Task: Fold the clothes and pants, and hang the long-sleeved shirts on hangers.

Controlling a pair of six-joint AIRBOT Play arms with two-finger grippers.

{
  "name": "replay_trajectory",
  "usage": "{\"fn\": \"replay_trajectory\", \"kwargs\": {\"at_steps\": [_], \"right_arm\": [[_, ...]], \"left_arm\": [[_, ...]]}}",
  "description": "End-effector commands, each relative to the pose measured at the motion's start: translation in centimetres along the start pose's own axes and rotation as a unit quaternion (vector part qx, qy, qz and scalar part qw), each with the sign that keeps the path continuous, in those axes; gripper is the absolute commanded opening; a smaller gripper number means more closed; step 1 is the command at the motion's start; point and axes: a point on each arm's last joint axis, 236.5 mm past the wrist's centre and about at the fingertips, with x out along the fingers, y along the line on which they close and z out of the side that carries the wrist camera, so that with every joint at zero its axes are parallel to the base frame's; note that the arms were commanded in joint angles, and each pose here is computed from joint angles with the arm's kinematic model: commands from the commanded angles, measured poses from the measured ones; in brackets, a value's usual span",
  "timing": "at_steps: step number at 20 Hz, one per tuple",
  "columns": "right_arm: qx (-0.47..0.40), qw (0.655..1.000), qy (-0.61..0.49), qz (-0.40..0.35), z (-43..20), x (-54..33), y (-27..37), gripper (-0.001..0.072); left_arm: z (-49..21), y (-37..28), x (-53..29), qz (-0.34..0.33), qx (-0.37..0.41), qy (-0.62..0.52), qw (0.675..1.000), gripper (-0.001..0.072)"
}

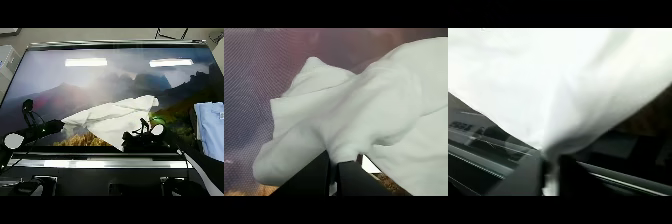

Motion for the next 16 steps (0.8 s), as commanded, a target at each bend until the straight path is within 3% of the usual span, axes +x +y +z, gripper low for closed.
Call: {"fn": "replay_trajectory", "kwargs": {"at_steps": [1,4,7,9,12,14,16], "right_arm": [[-0.013,1.0,-0.016,0.015,0.7,0.0,1.1,0.0031],[-0.095,0.994,-0.039,0.031,3.5,-4.8,4.1,0.0031],[-0.229,0.955,-0.187,0.035,9.8,-18.6,10.2,0.0031],[-0.308,0.886,-0.342,0.047,10.9,-32.2,16.3,0.0031],[-0.38,0.737,-0.555,0.072,4.3,-50.3,24.2,0.0032],[-0.412,0.656,-0.627,0.08,-2.1,-56.3,26.7,0.0033],[-0.427,0.611,-0.659,0.095,-6.6,-58.7,27.7,0.0033]], "left_arm": [[0.1,0.0,0.0,0.0,0.0,-0.001,1.0,0.0024],[3.9,-0.9,-2.1,0.001,0.021,-0.048,0.999,0.0023],[13.8,-5.0,-10.0,-0.013,0.061,-0.186,0.981,0.0022],[20.4,-10.8,-19.5,-0.049,0.109,-0.302,0.946,0.0023],[24.0,-19.7,-35.1,-0.126,0.16,-0.449,0.87,0.0023],[23.3,-23.4,-43.5,-0.164,0.187,-0.514,0.821,0.0023],[21.9,-25.6,-49.2,-0.191,0.204,-0.554,0.784,0.0023]]}}
